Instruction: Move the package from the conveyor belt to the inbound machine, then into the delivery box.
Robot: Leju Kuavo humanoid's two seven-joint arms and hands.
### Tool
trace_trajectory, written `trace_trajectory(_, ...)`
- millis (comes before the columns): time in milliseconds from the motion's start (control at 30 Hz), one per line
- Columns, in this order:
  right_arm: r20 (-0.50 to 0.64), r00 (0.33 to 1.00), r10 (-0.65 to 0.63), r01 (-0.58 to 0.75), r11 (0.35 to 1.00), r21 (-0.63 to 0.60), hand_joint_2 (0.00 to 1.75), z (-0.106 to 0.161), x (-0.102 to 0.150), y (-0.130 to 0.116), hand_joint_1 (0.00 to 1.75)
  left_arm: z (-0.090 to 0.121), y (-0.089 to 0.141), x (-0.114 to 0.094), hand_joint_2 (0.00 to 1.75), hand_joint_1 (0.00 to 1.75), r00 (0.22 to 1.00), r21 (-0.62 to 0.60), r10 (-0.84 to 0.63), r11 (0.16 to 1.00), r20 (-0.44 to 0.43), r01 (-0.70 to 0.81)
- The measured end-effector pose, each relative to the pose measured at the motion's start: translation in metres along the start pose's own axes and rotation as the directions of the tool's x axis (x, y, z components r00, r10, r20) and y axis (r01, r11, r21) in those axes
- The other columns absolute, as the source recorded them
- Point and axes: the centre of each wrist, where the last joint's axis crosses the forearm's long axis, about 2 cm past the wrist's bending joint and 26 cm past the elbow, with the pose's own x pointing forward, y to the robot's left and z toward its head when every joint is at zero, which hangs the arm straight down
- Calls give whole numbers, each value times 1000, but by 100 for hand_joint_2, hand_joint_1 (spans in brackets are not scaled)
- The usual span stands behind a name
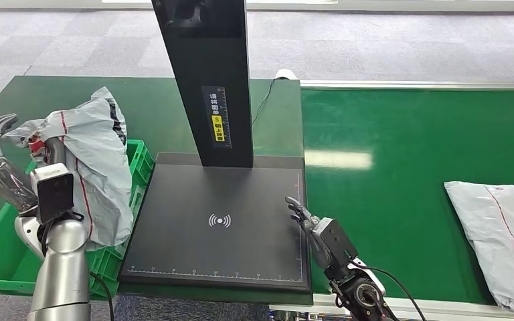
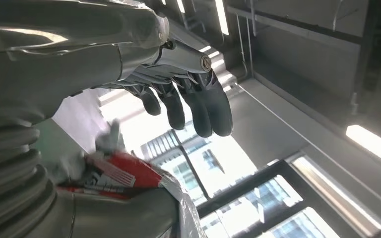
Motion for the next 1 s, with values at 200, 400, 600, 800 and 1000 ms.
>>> trace_trajectory(200, -15, 1000, 14, -13, 1000, 14, 0, 2, -2, -1, 0, -5, -4, -16, 175, 175, 990, -49, -107, 993, -87, 103)
trace_trajectory(400, -49, 999, 24, -22, 999, 26, 0, 4, -4, 0, 0, -7, -3, -40, 175, 162, 897, -206, -402, 908, -185, 365)
trace_trajectory(600, -65, 997, 31, -28, 999, 37, 0, 8, -4, 3, 0, 0, -9, -62, 175, 0, 810, -319, -504, 853, -301, 412)
trace_trajectory(800, -72, 997, 33, -29, 998, 53, 0, 8, -2, 4, 0, 7, -8, -75, 0, 0, 755, -387, -579, 801, -308, 456)
trace_trajectory(1000, -72, 997, 33, -29, 998, 59, 0, 8, -1, 5, 0, 10, 4, -76, 0, 0, 813, -350, -540, 821, -218, 452)
